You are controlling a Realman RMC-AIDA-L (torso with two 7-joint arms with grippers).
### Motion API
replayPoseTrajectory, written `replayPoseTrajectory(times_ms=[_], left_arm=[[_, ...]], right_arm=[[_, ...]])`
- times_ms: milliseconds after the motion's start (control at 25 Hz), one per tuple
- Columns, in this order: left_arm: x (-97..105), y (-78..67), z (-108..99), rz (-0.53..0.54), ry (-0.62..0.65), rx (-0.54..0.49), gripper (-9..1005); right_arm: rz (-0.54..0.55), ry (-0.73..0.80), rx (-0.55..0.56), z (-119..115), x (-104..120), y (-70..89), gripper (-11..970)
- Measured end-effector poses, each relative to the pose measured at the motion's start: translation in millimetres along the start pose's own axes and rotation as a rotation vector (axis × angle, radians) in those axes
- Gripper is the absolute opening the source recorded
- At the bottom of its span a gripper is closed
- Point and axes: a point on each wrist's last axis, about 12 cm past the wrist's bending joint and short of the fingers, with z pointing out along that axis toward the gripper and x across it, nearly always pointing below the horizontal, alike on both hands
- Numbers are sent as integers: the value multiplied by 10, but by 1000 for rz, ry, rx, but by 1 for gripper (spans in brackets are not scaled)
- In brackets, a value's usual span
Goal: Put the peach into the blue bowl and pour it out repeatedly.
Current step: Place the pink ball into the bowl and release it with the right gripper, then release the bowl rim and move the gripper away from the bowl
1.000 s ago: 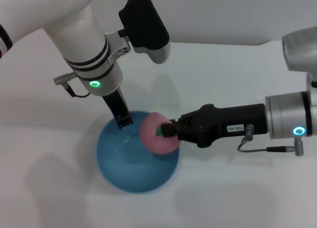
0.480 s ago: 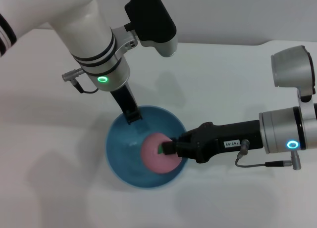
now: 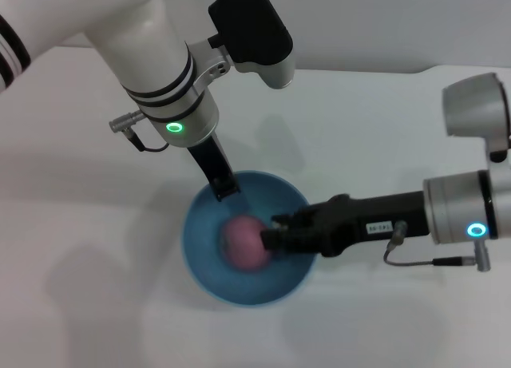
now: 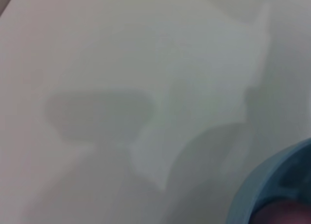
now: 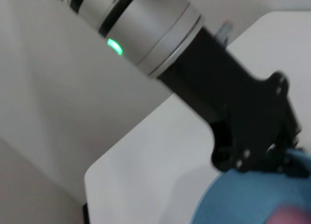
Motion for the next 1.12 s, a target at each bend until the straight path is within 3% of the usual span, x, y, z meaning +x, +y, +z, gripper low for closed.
replayPoseTrajectory(times_ms=[80, 160, 360, 560, 680, 880, 1120], left_arm=[[-8, -3, 11, -17, -4, 8, -1], [-23, 0, 25, -52, -6, 11, -2], [-53, -7, 85, -168, 2, 1, -2], [-121, -109, 139, -293, 2, 30, -1], [-201, -231, 203, -380, 23, 142, -2], [-254, -276, 283, -451, -2, 242, -2], [-262, -198, 387, -531, -66, 240, -1]], right_arm=[[7, -60, 29, -118, -44, -41, 416], [10, -93, 45, -190, -57, -59, 417], [-44, -240, 104, -732, -98, -56, 419], [-3, -318, 270, -1247, 123, -211, 420], [-17, -363, 388, -1518, 355, -291, 420], [-30, -415, 457, -1683, 513, -322, 420], [-47, -388, 514, -1747, 675, -373, 421]])
